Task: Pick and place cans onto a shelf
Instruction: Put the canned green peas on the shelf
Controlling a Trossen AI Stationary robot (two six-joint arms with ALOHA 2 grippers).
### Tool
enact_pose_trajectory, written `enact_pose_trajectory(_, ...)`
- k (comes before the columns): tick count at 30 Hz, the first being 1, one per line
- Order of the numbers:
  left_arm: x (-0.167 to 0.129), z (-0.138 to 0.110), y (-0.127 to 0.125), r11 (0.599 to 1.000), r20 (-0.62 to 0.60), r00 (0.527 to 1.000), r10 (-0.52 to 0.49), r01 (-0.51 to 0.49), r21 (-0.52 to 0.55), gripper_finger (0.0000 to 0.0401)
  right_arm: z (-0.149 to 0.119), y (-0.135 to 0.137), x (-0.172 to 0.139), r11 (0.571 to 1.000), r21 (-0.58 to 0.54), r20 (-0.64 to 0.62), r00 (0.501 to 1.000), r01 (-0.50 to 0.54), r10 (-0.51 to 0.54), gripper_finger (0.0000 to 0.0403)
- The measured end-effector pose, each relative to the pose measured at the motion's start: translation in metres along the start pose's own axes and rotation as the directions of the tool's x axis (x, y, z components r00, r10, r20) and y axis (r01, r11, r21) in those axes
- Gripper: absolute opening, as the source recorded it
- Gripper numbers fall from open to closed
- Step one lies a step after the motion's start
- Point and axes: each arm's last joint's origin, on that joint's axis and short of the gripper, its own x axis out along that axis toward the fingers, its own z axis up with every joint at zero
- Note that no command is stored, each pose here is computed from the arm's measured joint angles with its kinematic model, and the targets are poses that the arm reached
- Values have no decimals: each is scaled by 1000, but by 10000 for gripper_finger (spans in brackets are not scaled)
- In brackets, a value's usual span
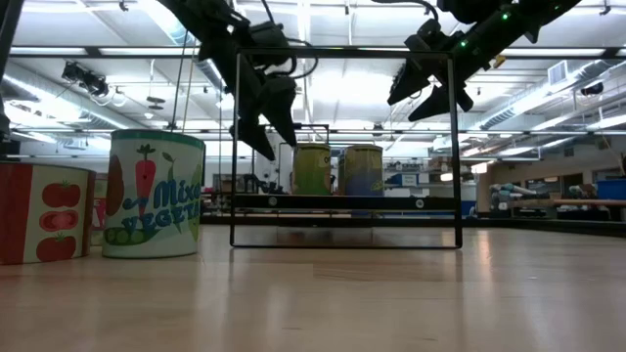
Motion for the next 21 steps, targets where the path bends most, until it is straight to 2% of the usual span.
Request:
enact_pose_trajectory(4, -17, -1, -6, 999, 30, 999, 34, -34, -4, 400, 0, 0, 0, 1000, 0, 1, 1000, 0, 0, 350)
enact_pose_trajectory(6, -20, -4, -9, 997, 24, 996, 80, -80, 6, 400, 0, 0, 0, 1000, 0, 1, 1000, -1, 1, 350)
enact_pose_trajectory(10, -24, -10, -12, 995, -22, 995, 96, -95, 43, 400, 0, 0, 0, 1000, 1, 3, 1000, -1, 1, 350)
enact_pose_trajectory(21, -30, -38, -27, 996, -271, 959, 84, -69, 64, 400, 1, 0, 0, 1000, 2, 8, 1000, -3, 3, 350)
